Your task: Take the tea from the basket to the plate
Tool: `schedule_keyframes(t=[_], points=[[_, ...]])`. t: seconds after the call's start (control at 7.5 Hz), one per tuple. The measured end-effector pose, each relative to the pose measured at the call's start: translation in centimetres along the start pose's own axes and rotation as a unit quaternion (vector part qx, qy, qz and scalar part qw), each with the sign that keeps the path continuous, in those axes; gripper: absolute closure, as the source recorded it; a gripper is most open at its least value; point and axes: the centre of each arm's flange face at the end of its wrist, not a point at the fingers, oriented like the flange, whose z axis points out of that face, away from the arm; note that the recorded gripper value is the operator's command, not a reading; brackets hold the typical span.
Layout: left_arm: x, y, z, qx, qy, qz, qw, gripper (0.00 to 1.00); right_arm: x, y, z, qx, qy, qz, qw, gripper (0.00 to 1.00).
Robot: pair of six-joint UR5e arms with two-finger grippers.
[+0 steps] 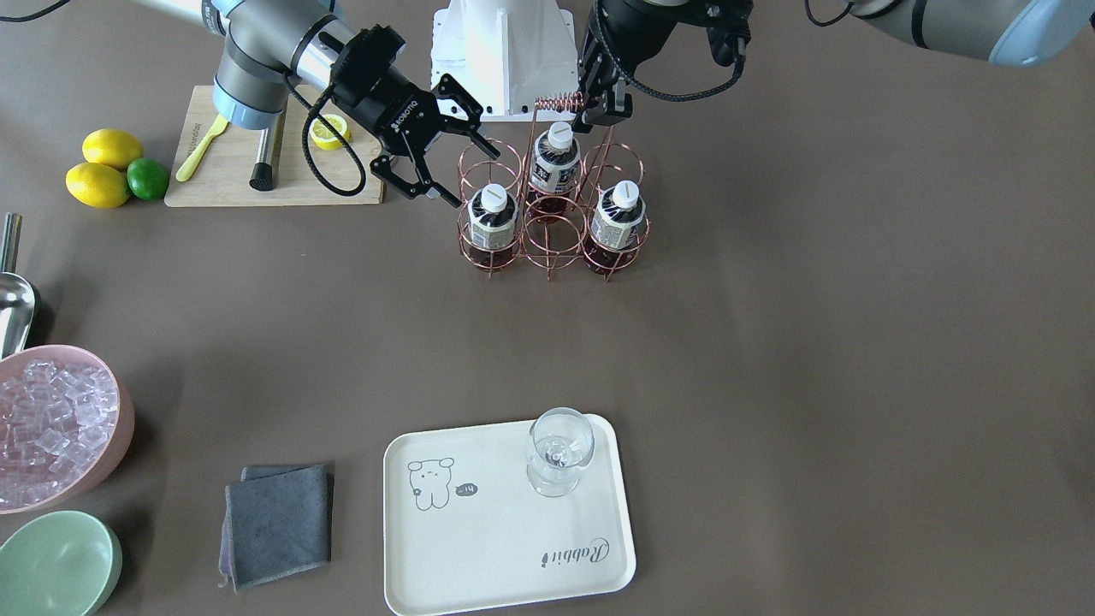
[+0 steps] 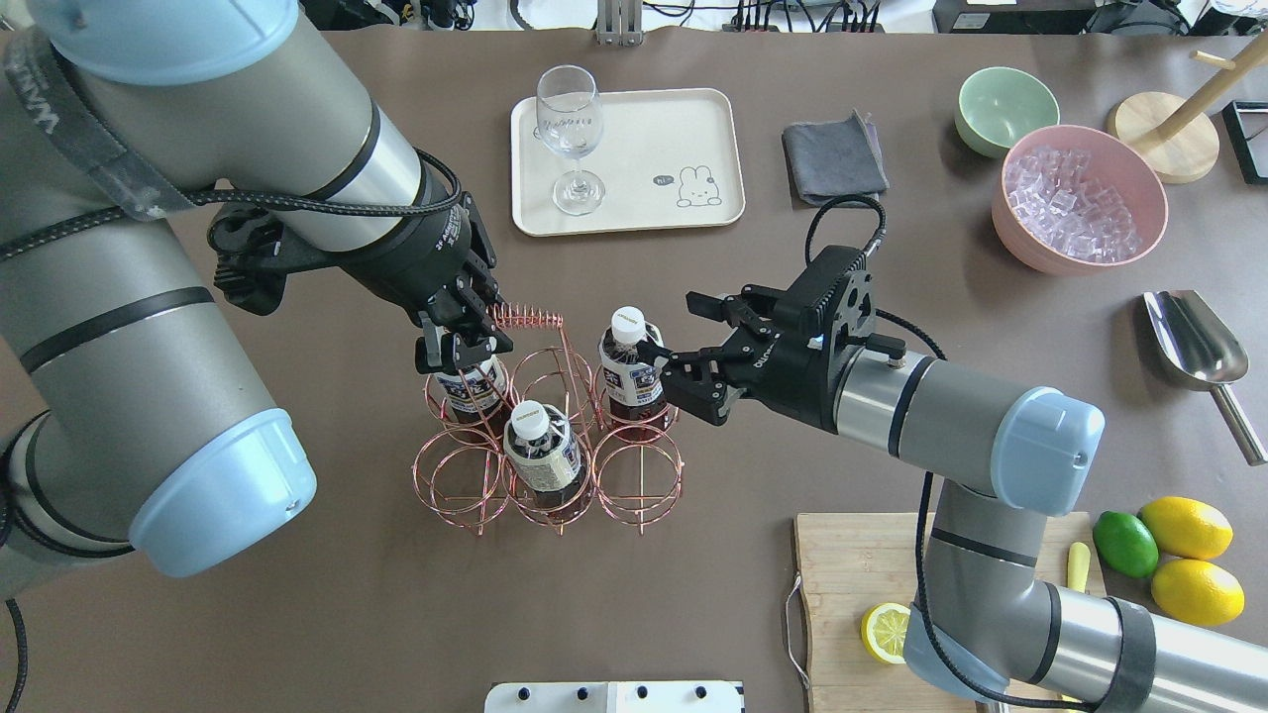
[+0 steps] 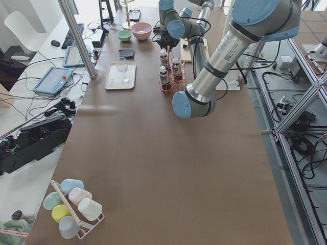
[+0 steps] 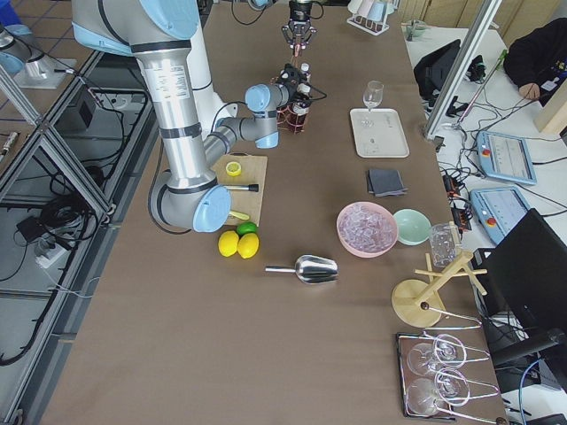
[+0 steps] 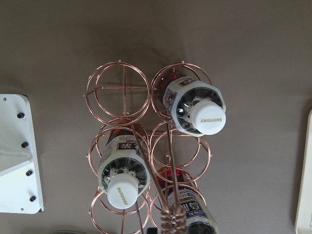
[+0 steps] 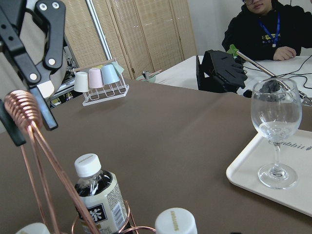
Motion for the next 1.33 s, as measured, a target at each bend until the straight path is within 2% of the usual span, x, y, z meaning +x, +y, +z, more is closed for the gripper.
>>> schedule_keyframes(t=[0.53,0.67,0.93,1.07,1.2,1.33], points=[[-0.2,0.2,0.2,0.000,-0.003,-0.003,1.0000,1.00,-0.4,0.7,1.2,-0.006,0.013,-0.004,0.9999,0.22],[-0.2,0.3,0.2,-0.001,-0.004,-0.003,1.0000,1.00,-0.2,0.7,1.4,-0.005,0.018,-0.005,0.9998,0.29],[-0.2,0.3,0.2,-0.001,-0.003,-0.002,1.0000,1.00,-0.5,0.3,2.0,-0.002,0.023,-0.005,0.9997,0.54],[-0.2,0.3,0.2,-0.001,-0.003,-0.002,1.0000,1.00,-0.7,0.1,2.2,-0.002,0.024,-0.004,0.9997,0.75],[-0.2,0.3,0.2,-0.001,-0.003,-0.002,1.0000,1.00,-0.8,0.0,2.4,-0.002,0.024,-0.003,0.9997,1.00],[-0.1,0.3,0.2,-0.001,-0.003,-0.003,1.0000,1.00,-1.1,-0.4,2.6,-0.002,0.025,-0.002,0.9997,1.00]])
